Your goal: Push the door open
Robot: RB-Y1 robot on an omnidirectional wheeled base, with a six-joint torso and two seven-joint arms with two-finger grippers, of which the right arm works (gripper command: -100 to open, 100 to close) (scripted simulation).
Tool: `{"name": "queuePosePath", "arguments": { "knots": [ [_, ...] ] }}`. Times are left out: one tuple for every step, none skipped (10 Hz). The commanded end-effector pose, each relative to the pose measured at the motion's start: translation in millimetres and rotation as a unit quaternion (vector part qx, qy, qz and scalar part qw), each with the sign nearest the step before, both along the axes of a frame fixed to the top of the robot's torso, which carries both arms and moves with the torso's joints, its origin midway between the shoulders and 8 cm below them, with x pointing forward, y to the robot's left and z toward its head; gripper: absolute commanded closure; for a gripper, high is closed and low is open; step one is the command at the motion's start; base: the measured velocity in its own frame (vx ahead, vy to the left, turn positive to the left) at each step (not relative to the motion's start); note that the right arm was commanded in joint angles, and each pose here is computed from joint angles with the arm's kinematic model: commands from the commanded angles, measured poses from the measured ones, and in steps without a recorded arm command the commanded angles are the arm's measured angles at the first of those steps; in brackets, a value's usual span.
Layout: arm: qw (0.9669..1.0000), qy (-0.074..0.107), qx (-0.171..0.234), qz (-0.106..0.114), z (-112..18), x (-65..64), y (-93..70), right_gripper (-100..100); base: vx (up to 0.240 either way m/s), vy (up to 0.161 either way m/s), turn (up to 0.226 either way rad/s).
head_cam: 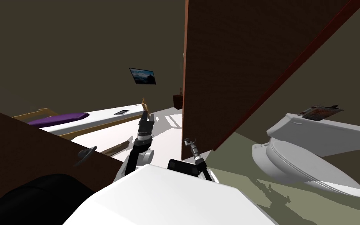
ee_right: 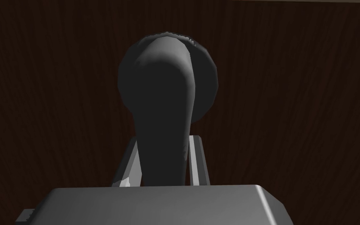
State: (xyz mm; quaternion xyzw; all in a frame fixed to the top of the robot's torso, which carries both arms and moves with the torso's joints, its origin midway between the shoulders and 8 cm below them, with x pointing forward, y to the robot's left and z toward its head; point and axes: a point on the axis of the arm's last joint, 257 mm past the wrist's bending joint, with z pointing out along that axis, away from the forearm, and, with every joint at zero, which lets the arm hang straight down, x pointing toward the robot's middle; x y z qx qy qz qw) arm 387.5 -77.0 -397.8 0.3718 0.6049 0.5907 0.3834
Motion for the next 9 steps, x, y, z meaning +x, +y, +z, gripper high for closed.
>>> {"name": "queuePosePath", "arguments": {
  "knots": [
    [0.9997, -0.004, -0.004, -0.022, 3.1, 12.7, -18.5, 100, 0.137, 0.095, -0.047],
    [0.9996, -0.004, -0.004, -0.029, 3.2, 15.5, -22.9, 100, 0.123, 0.108, -0.045],
    [0.9994, -0.004, -0.005, -0.035, 3.3, 18.3, -27.3, 100, 0.104, 0.107, -0.063],
    [0.9991, -0.004, -0.005, -0.042, 3.4, 21.1, -31.4, 100, 0.095, 0.107, -0.036],
    [0.9988, -0.004, -0.005, -0.048, 3.6, 23.7, -35.6, 100, 0.078, 0.109, -0.032],
    [0.9981, -0.004, -0.004, -0.061, 3.9, 28.8, -43.4, 100, 0.092, 0.15, -0.091],
    [0.9977, -0.004, -0.004, -0.067, 4.1, 31.2, -47.2, 100, 0.113, 0.17, -0.077],
    [0.9973, -0.004, -0.003, -0.074, 4.3, 33.5, -50.7, 100, 0.107, 0.13, -0.057],
    [0.9963, -0.004, -0.001, -0.085, 4.7, 37.8, -57.2, 100, 0.126, 0.143, -0.069]
  ]
}}
